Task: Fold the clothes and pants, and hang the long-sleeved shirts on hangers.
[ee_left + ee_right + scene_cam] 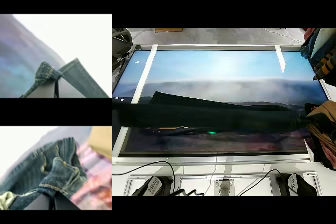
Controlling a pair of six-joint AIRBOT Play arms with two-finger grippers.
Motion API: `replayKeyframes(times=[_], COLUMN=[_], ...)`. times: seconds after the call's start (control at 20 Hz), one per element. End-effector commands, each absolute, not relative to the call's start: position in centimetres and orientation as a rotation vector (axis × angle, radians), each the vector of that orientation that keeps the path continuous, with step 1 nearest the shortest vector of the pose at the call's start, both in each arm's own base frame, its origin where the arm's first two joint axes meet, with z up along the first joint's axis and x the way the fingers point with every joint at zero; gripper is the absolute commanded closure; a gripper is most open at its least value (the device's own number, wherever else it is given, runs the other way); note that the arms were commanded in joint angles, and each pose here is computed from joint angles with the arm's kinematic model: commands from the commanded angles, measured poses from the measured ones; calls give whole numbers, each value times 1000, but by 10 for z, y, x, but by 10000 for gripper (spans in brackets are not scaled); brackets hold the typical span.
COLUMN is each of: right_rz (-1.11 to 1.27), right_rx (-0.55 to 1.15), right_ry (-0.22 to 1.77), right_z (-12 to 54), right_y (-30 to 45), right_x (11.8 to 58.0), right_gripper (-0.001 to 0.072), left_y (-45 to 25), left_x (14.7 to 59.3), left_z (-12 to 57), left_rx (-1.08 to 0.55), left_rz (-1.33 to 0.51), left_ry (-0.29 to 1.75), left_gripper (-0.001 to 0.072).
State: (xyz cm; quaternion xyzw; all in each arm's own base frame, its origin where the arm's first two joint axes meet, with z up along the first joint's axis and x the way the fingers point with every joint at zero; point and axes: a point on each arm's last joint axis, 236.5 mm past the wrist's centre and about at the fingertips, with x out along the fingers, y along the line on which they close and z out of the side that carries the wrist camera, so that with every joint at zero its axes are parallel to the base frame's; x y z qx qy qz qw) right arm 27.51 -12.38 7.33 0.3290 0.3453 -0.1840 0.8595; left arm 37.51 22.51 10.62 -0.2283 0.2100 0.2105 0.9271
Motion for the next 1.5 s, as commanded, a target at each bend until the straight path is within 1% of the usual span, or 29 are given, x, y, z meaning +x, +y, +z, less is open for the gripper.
replayKeyframes(times=[0.0, 0.2, 0.25, 0.45, 0.5, 0.55, 0.6, 0.65, 0.7, 0.8, 0.9, 0.95, 1.0, 1.05, 1.1, 1.15, 1.25, 1.3, 1.35, 1.45], right_rz=[-400, -421, -438, -411, -407, -406, -406, -404, -404, -401, -396, -398, -403, -411, -420, -432, -453, -459, -462, -461], right_rx=[821, 1001, 1023, 982, 969, 954, 954, 949, 935, 903, 872, 860, 857, 854, 845, 830, 808, 804, 794, 793], right_ry=[646, 588, 567, 572, 571, 575, 578, 581, 578, 591, 650, 691, 730, 772, 809, 840, 878, 887, 894, 898], right_z=[52, 9, 2, -8, -10, -13, -15, -16, -14, -10, -14, -20, -25, -32, -37, -42, -48, -50, -51, -51], right_y=[-139, -138, -139, -133, -134, -135, -137, -139, -142, -148, -156, -160, -164, -170, -175, -181, -191, -194, -195, -195], right_x=[328, 385, 395, 445, 456, 465, 471, 474, 475, 472, 461, 452, 442, 430, 420, 410, 396, 393, 391, 390], right_gripper=[683, 682, 682, 682, 680, 585, 249, -2, 22, 22, 22, 22, 23, 23, 23, 27, 29, 29, 29, 30], left_y=[198, 168, 167, 169, 169, 166, 165, 162, 163, 170, 176, 179, 181, 183, 184, 183, 174, 170, 164, 155], left_x=[439, 493, 503, 523, 524, 524, 524, 522, 519, 511, 490, 474, 452, 429, 403, 382, 347, 335, 330, 331], left_z=[74, 36, 30, 13, 10, 9, 10, 14, 22, 45, 61, 62, 57, 48, 36, 24, -3, -17, -29, -50], left_rx=[-493, -498, -501, -565, -566, -564, -570, -567, -571, -572, -550, -538, -535, -529, -537, -569, -691, -755, -809, -879], left_rz=[391, 317, 310, 322, 322, 316, 314, 301, 294, 293, 277, 268, 260, 252, 249, 245, 247, 268, 276, 294], left_ry=[432, 504, 514, 527, 533, 540, 538, 543, 542, 515, 547, 596, 676, 765, 862, 936, 1045, 1074, 1081, 1058], left_gripper=[684, 684, 683, 680, 656, 399, 5, 5, 6, 8, 23, 88, 225, 273, 273, 273, 265, 153, -1, 5])
